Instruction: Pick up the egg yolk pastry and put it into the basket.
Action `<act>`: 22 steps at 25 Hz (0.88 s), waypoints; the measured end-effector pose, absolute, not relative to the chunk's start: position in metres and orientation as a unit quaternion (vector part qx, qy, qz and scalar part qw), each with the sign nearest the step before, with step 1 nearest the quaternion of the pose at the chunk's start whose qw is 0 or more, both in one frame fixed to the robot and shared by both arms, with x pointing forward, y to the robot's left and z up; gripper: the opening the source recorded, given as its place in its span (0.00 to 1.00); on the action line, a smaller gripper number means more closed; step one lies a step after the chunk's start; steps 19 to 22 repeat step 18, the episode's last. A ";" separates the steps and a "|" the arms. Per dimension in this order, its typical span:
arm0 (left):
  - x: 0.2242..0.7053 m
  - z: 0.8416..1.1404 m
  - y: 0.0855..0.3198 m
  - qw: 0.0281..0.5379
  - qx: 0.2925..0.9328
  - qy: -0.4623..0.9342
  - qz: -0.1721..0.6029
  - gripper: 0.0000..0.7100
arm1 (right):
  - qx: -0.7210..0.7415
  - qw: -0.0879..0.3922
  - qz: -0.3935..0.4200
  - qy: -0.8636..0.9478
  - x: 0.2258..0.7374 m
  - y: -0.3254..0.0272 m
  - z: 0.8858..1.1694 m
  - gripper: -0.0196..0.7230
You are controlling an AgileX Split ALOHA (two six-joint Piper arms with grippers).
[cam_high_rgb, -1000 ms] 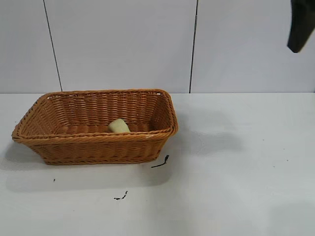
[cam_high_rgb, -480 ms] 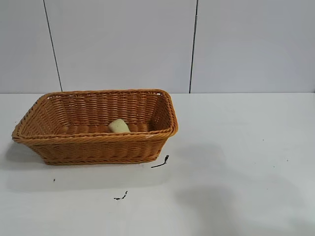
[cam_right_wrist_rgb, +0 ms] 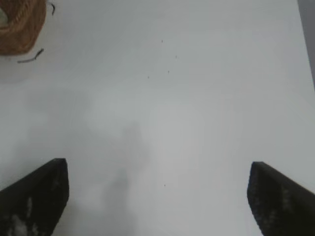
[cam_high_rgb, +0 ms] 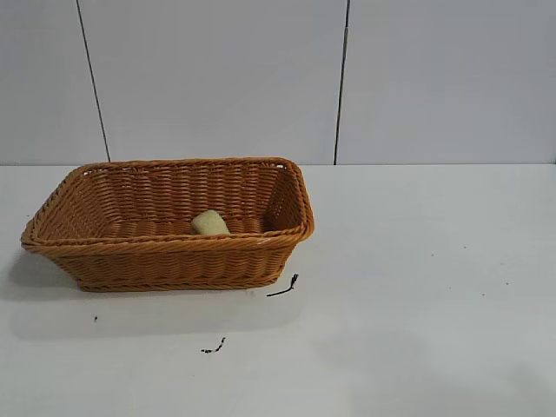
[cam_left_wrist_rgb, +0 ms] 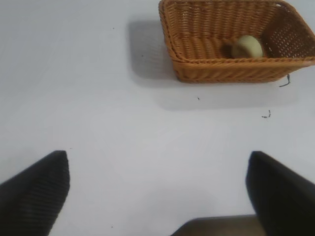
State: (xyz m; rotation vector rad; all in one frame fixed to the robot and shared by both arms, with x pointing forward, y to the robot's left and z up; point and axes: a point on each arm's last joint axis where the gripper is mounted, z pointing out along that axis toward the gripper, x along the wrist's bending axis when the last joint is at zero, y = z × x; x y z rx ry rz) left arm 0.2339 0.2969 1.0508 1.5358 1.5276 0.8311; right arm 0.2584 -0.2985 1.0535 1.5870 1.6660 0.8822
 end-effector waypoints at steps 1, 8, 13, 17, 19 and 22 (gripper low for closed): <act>0.234 1.051 0.297 0.399 0.607 0.604 0.328 0.98 | 0.601 0.344 0.350 0.631 0.252 -0.299 1.054 0.95; 0.234 1.051 0.297 0.399 0.607 0.604 0.328 0.98 | 0.582 0.377 0.384 0.611 0.235 -0.299 1.055 0.95; 0.234 1.051 0.297 0.399 0.607 0.604 0.328 0.98 | 0.581 0.376 0.384 0.611 0.235 -0.299 1.054 0.95; 0.234 1.051 0.297 0.399 0.607 0.604 0.328 0.98 | 0.581 0.376 0.384 0.611 0.235 -0.299 1.054 0.95; 0.234 1.051 0.297 0.399 0.607 0.604 0.328 0.98 | 0.581 0.376 0.384 0.611 0.235 -0.299 1.054 0.95; 0.234 1.051 0.297 0.399 0.607 0.604 0.328 0.98 | 0.581 0.376 0.384 0.611 0.235 -0.299 1.054 0.95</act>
